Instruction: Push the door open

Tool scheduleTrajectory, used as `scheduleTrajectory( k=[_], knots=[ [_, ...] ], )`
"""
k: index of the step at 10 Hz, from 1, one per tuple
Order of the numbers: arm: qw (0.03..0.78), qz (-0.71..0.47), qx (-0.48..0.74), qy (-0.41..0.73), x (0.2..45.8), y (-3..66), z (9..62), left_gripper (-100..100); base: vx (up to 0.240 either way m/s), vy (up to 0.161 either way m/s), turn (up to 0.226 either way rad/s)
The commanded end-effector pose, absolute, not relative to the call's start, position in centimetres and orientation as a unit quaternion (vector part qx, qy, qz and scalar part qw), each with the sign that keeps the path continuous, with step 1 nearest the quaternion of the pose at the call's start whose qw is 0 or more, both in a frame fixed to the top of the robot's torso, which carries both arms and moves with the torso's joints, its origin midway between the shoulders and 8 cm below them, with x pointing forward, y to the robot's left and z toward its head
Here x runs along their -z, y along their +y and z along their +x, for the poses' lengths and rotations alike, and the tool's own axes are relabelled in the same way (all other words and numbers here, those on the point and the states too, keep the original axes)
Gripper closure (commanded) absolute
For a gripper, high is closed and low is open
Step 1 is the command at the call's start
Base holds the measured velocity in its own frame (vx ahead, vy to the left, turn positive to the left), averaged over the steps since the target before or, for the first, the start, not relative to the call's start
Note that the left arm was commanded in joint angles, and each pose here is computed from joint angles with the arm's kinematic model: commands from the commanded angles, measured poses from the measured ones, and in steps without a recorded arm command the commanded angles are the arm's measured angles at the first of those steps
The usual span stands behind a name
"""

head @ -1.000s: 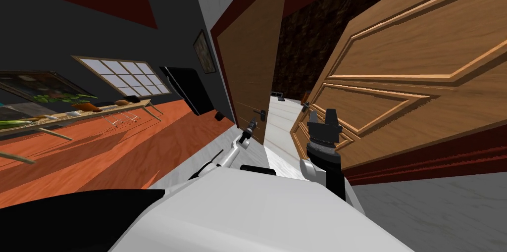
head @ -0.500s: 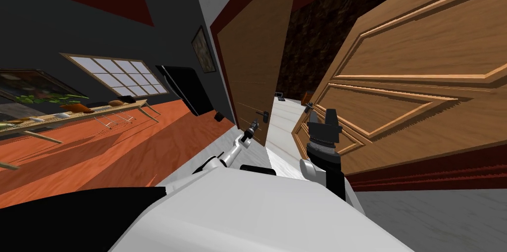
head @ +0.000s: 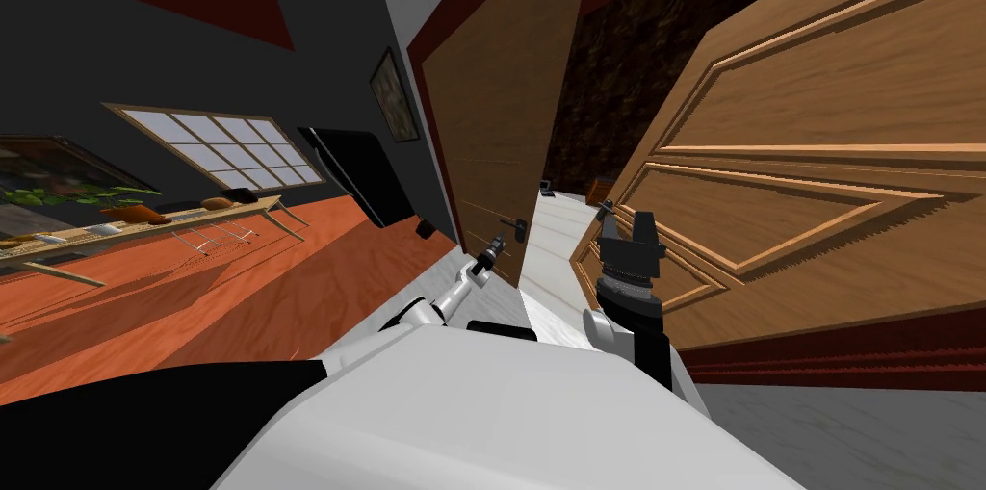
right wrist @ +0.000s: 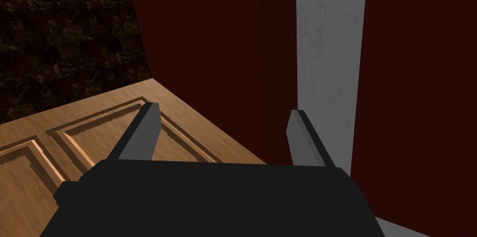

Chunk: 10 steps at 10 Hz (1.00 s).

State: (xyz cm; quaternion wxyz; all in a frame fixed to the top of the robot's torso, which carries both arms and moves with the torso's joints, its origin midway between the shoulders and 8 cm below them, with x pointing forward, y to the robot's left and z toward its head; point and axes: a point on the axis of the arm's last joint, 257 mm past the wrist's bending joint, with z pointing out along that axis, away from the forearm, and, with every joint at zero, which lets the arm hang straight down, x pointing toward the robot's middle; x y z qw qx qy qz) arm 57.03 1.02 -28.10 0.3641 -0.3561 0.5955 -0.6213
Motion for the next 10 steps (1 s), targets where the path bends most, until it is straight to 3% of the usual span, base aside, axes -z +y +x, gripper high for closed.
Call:
scheduleTrajectory(
  k=[1,5,10],
  knots=[
    [0.359,-0.356,0.616,0.603,28.7,0.6,57.1,-100,0.07,0.08,-0.016],
    [0.361,-0.356,0.608,0.611,29.3,1.1,57.5,-100,0.052,0.034,-0.016],
    [0.366,-0.359,0.604,0.61,29.4,1.8,57.8,-100,0.153,-0.092,-0.022]
  ],
)
